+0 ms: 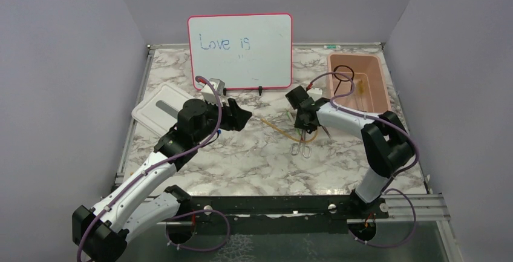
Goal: Organize the chemistry lab equipment
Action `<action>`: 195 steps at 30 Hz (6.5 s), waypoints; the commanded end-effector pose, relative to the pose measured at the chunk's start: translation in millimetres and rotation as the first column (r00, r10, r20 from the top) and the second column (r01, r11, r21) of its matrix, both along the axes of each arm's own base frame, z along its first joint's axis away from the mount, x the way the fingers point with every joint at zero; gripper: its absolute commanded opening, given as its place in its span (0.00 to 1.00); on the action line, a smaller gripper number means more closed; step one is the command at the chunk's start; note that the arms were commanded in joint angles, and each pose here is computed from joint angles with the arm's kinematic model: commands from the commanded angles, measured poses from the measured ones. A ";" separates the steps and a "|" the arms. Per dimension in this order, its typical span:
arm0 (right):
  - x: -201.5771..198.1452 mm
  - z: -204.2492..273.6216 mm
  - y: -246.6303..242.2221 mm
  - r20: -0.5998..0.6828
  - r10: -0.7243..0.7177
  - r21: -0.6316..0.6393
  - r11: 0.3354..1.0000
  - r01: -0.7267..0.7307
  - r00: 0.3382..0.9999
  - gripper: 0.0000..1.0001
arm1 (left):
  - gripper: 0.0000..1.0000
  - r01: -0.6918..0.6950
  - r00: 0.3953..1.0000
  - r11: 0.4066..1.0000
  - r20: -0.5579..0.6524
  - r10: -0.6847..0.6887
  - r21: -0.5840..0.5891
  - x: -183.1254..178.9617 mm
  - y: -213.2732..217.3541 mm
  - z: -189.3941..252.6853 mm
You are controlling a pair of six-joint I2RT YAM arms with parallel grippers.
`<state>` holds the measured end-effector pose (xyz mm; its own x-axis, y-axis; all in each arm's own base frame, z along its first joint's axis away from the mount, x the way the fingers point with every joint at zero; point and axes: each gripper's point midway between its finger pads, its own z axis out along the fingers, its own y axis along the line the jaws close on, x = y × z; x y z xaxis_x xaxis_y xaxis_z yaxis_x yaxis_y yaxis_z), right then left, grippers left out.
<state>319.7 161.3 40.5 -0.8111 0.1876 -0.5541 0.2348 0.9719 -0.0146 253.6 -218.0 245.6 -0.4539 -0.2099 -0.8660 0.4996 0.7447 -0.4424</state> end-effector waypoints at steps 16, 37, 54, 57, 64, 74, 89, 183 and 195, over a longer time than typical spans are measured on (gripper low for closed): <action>3.4 -28.8 -18.5 0.019 -0.136 0.015 0.991 0.136 0.991 0.01 | 0.70 -0.020 0.999 1.000 0.025 0.020 -0.005 3.6 3.9 4.7; 62.3 214.2 -57.7 0.508 0.073 -0.033 0.997 -0.066 0.858 0.00 | 0.70 -0.027 0.999 1.000 0.039 0.027 -0.006 3.3 6.3 9.3; 124.6 249.8 -206.1 0.504 0.254 -0.323 0.942 -0.093 0.826 0.01 | 0.70 0.043 0.999 0.997 0.022 -0.042 -0.071 -5.4 -6.8 14.9; 130.3 226.4 -219.0 0.430 0.286 -0.349 0.927 -0.135 0.856 0.01 | 0.70 0.066 0.998 0.993 0.018 -0.064 -0.102 -6.5 -12.9 18.6; 140.6 172.8 -223.8 0.337 0.323 -0.261 0.934 -0.242 0.884 0.00 | 0.70 0.101 0.995 0.985 0.023 -0.099 -0.139 -8.8 -20.4 24.3; 149.2 97.9 -222.7 0.218 0.327 -0.202 0.937 -0.285 0.920 0.01 | 0.70 0.096 0.995 0.986 0.014 -0.095 -0.136 -6.7 -21.4 20.2; 122.8 46.7 -241.8 0.067 0.209 -0.210 0.959 -0.191 0.976 0.10 | 0.70 0.081 0.997 0.990 -0.007 -0.083 -0.111 -2.3 -21.1 10.4; 46.1 18.7 55.1 -0.009 0.519 -0.160 0.843 -0.513 0.855 0.08 | 0.71 -0.063 0.998 0.997 0.024 0.064 -0.051 4.5 8.8 7.2; 53.8 158.2 53.0 0.338 0.474 -0.142 0.880 -0.453 0.813 0.08 | 0.71 -0.064 0.998 0.997 0.026 0.065 -0.046 4.3 9.6 7.3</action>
<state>360.9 219.5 123.1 -0.6723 -0.2780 -0.6861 -0.3002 0.9496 -0.0906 257.5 -211.6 253.8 -0.4233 -0.2791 -0.8619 0.4669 0.7481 -0.4715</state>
